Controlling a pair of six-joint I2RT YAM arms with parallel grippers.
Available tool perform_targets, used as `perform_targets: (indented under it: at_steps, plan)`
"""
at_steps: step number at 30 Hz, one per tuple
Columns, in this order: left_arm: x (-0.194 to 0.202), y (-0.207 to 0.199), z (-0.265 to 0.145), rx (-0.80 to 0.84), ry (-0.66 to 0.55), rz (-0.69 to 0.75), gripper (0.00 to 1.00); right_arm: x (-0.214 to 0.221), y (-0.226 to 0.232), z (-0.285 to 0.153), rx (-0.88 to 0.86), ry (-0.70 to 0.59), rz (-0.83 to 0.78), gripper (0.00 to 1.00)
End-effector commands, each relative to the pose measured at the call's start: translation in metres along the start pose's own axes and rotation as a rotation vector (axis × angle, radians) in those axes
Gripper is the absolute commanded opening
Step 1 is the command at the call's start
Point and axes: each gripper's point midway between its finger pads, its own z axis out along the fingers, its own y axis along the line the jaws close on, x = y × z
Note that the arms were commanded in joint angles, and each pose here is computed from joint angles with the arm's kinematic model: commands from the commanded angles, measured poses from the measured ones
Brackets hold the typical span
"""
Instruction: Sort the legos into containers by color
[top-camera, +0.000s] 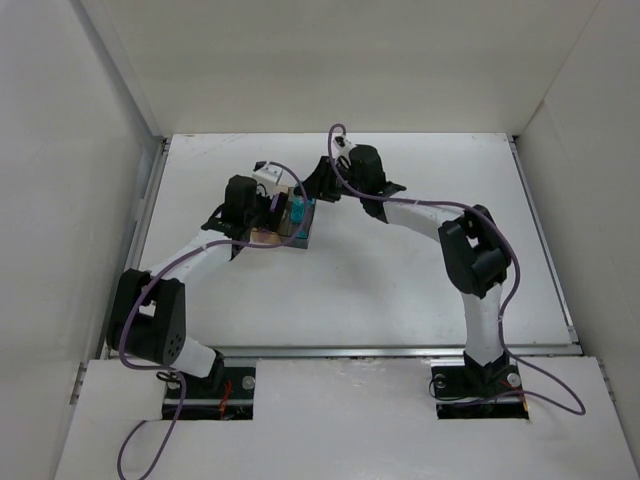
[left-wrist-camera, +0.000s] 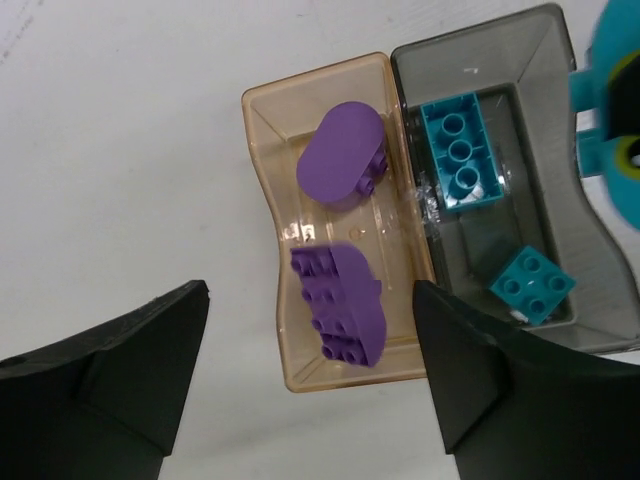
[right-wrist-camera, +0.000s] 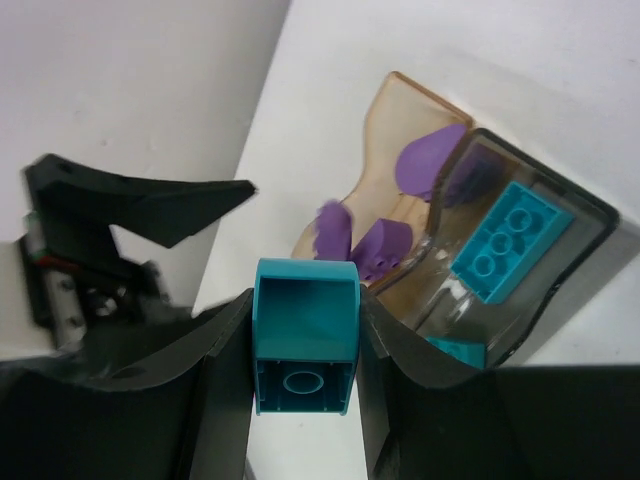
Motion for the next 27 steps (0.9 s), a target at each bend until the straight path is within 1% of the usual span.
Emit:
perform_targets:
  at_steps: [1, 3, 4, 5, 7, 8, 10, 11, 12, 13, 14, 15, 19, 20, 21, 23, 27]
  plan:
    - [-0.019, 0.010, -0.005, -0.044, -0.058, -0.071, 0.83, -0.032, 0.010, 0.007, 0.025, -0.099, -0.011, 0.00]
    - [-0.020, 0.014, -0.008, -0.070, -0.052, -0.092, 0.90, -0.018, -0.004, 0.014, 0.068, -0.065, 0.012, 0.00]
    - [-0.022, 0.014, -0.009, -0.070, -0.051, -0.101, 0.92, -0.020, -0.001, 0.016, 0.079, -0.074, 0.010, 0.03]
    - [-0.020, 0.016, -0.012, -0.084, -0.037, -0.118, 0.93, -0.016, -0.001, 0.020, 0.090, -0.068, 0.012, 0.08]
    - [-0.030, 0.026, -0.018, -0.130, -0.049, -0.151, 0.93, -0.008, -0.012, 0.023, 0.139, -0.061, 0.026, 0.10]
    - [-0.031, 0.028, -0.023, -0.144, -0.039, -0.165, 0.93, -0.008, -0.009, 0.027, 0.141, -0.061, 0.023, 0.19]
    - [-0.036, 0.034, -0.029, -0.179, -0.037, -0.216, 0.94, -0.002, -0.023, 0.030, 0.192, -0.044, 0.041, 0.38]
    - [-0.045, 0.036, -0.034, -0.180, -0.050, -0.230, 0.94, -0.001, -0.025, 0.031, 0.200, -0.036, 0.045, 0.43]
    - [-0.038, 0.034, -0.034, -0.178, -0.023, -0.235, 0.94, -0.003, -0.025, 0.033, 0.201, -0.035, 0.046, 0.56]
    - [-0.045, 0.035, -0.038, -0.179, -0.037, -0.248, 0.94, 0.003, -0.031, 0.035, 0.222, -0.015, 0.056, 0.67]
    - [-0.044, 0.039, -0.038, -0.186, -0.035, -0.252, 0.94, 0.009, -0.030, 0.036, 0.225, 0.000, 0.058, 0.86]
    - [-0.044, 0.039, -0.041, -0.187, -0.037, -0.253, 0.94, 0.006, -0.027, 0.036, 0.219, -0.006, 0.055, 1.00]
    - [-0.040, 0.038, -0.040, -0.186, -0.026, -0.251, 0.94, 0.001, -0.024, 0.025, 0.246, -0.030, 0.029, 1.00]
    - [-0.039, 0.040, -0.041, -0.196, -0.025, -0.251, 0.94, -0.010, -0.012, 0.018, 0.233, -0.056, -0.007, 1.00]
    - [-0.037, 0.040, -0.042, -0.196, -0.025, -0.251, 0.94, -0.013, -0.012, 0.014, 0.246, -0.072, -0.018, 1.00]
    - [-0.037, 0.040, -0.042, -0.196, -0.025, -0.251, 0.94, -0.029, 0.006, 0.002, 0.233, -0.112, -0.067, 1.00]
    - [-0.037, 0.040, -0.042, -0.196, -0.025, -0.251, 0.94, -0.045, 0.021, -0.018, 0.247, -0.172, -0.131, 1.00]
